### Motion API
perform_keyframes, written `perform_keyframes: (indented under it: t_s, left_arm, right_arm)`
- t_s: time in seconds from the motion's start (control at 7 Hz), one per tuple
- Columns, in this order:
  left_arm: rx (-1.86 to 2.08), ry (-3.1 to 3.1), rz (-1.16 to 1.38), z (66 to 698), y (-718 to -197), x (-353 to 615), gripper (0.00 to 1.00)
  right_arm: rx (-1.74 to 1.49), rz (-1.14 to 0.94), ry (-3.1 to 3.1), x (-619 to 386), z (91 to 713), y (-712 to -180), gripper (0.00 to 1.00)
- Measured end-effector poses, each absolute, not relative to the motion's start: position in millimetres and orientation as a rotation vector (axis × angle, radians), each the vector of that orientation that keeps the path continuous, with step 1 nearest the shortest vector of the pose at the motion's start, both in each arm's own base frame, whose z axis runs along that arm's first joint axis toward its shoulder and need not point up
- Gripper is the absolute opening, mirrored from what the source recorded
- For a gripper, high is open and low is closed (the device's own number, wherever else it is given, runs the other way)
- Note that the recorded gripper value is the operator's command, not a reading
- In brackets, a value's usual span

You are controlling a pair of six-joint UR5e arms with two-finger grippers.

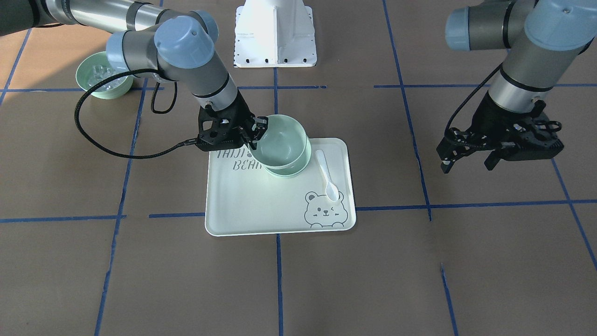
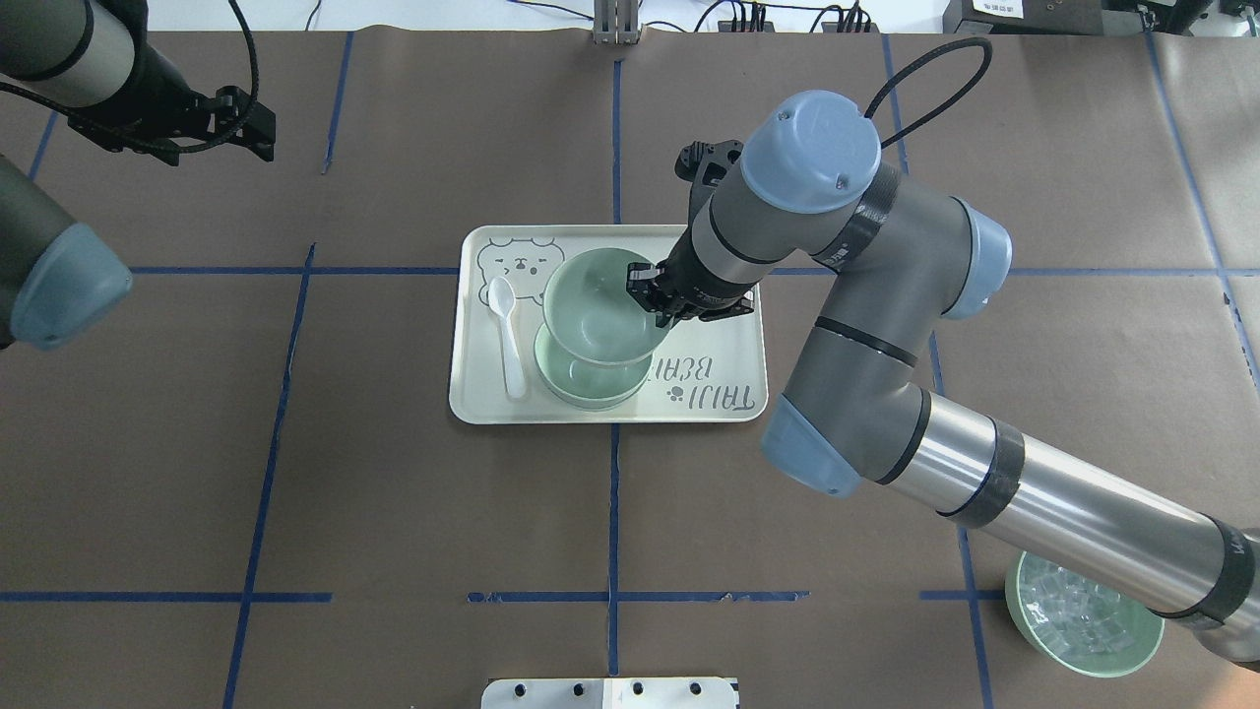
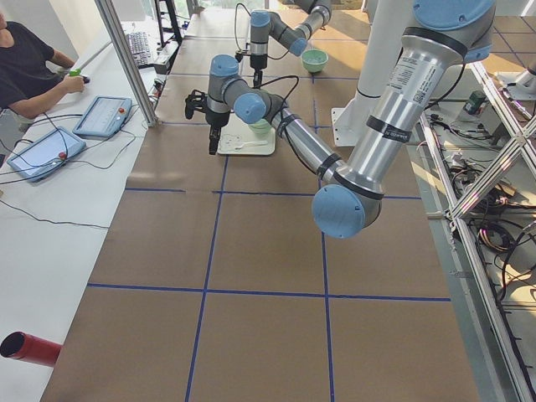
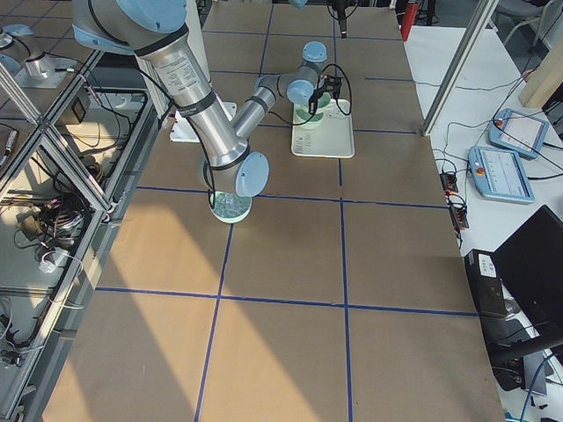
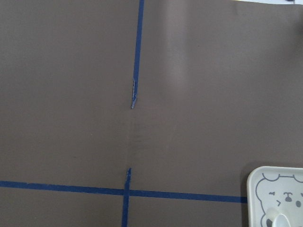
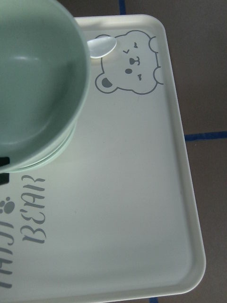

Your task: Stack green bowls together

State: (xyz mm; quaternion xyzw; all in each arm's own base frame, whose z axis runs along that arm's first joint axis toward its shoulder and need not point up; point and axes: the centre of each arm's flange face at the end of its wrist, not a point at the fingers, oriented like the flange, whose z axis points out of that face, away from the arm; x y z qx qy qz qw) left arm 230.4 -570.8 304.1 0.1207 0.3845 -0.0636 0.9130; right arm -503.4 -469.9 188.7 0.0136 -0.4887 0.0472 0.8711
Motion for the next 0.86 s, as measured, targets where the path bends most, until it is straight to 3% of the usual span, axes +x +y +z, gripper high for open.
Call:
perform_keyframes:
  t_s: [0.29, 0.43, 0.86]
  left_arm:
    - [0.247, 0.781, -0.081, 330.8, -575.4, 201.2, 1.0]
    - [0.244, 0.781, -0.066, 338.8, -575.8, 192.7, 1.0]
    - [0.243, 0.764, -0.043, 356.8, -576.1, 177.8, 1.0]
  right_arm:
    - [0.039, 0.092, -1.006, -520.1, 185.1, -462.6, 0.0]
    - [0.042, 0.092, -1.0, -526.3, 183.3, -463.6, 0.99]
    - [0.041, 0.094, -0.993, -527.3, 184.0, -465.4, 1.0]
